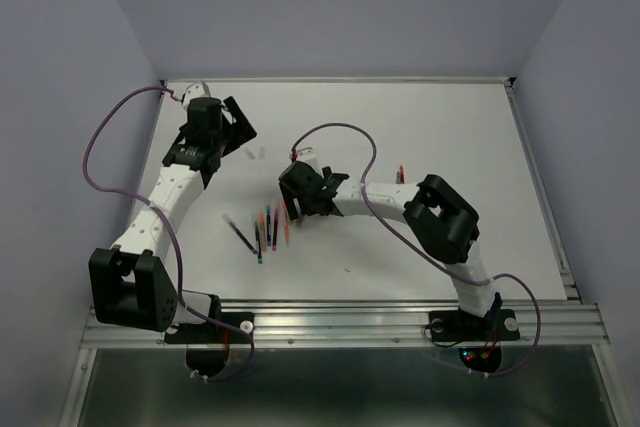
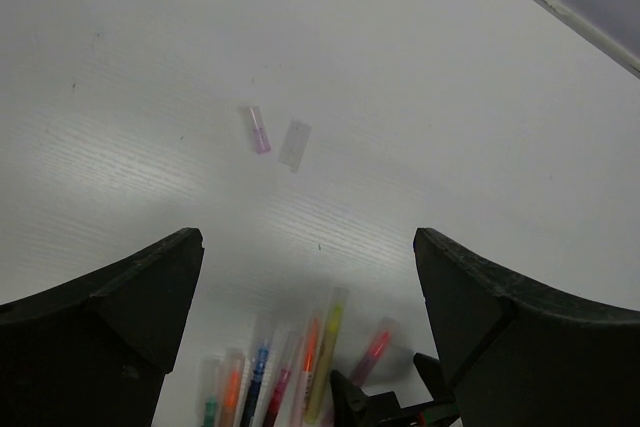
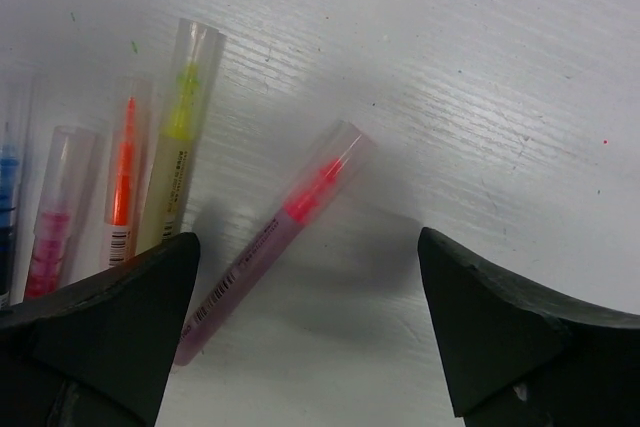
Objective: Open the pen caps
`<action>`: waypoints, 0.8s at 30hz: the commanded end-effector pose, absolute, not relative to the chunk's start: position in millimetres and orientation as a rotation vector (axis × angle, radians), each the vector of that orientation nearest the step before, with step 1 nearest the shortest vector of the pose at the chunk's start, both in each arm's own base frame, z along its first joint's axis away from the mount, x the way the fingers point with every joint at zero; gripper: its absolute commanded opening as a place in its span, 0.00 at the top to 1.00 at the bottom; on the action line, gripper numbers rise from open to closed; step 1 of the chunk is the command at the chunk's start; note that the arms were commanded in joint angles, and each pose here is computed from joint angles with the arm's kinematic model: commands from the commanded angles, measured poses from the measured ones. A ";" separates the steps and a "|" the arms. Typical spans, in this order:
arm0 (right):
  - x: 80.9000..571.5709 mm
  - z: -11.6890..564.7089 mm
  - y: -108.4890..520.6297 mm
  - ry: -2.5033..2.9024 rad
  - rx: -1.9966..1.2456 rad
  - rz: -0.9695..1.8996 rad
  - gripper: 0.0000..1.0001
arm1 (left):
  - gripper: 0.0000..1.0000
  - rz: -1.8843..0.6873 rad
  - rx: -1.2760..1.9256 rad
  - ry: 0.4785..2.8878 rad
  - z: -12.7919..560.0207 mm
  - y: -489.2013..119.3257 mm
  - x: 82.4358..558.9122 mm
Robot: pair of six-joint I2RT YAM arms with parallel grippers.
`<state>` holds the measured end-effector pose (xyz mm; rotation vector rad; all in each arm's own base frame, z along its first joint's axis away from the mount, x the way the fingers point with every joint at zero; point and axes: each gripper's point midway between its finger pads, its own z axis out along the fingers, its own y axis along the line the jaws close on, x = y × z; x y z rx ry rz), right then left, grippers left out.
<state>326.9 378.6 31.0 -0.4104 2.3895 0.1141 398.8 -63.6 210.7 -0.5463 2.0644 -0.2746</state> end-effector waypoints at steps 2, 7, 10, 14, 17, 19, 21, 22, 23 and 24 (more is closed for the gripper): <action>306.6 23.8 367.1 2.446 -0.361 0.037 0.18 | 0.01 -0.286 -0.533 2.036 215.9 -66.0 403.4; 285.8 11.2 362.9 2.522 -0.340 0.065 0.33 | 0.01 -0.281 -0.533 2.037 215.6 -65.6 404.8; 279.2 4.2 360.6 2.552 -0.318 0.075 0.44 | 0.01 -0.282 -0.534 2.042 214.3 -66.1 405.6; 275.3 -1.4 359.2 2.574 -0.309 0.074 0.60 | 0.01 -0.285 -0.535 2.044 214.1 -66.7 405.7; 273.4 -3.7 355.5 2.582 -0.294 0.061 0.75 | 0.01 -0.287 -0.536 2.047 212.8 -67.0 405.6; 273.7 -5.0 353.0 2.581 -0.283 0.047 0.79 | 0.01 -0.287 -0.536 2.047 213.0 -66.9 404.8; 274.2 -4.9 348.7 2.578 -0.274 0.022 0.84 | 0.01 -0.293 -0.535 2.047 213.7 -67.8 404.9; 275.2 -4.7 346.3 2.572 -0.264 0.005 0.86 | 0.01 -0.295 -0.534 2.046 214.3 -68.0 404.7; 277.7 -2.8 343.0 2.558 -0.255 -0.017 0.91 | 0.01 -0.299 -0.533 2.046 214.9 -68.2 404.5; 278.7 -2.1 341.7 2.552 -0.250 -0.025 0.94 | 0.01 -0.306 -0.528 2.048 214.9 -69.9 404.3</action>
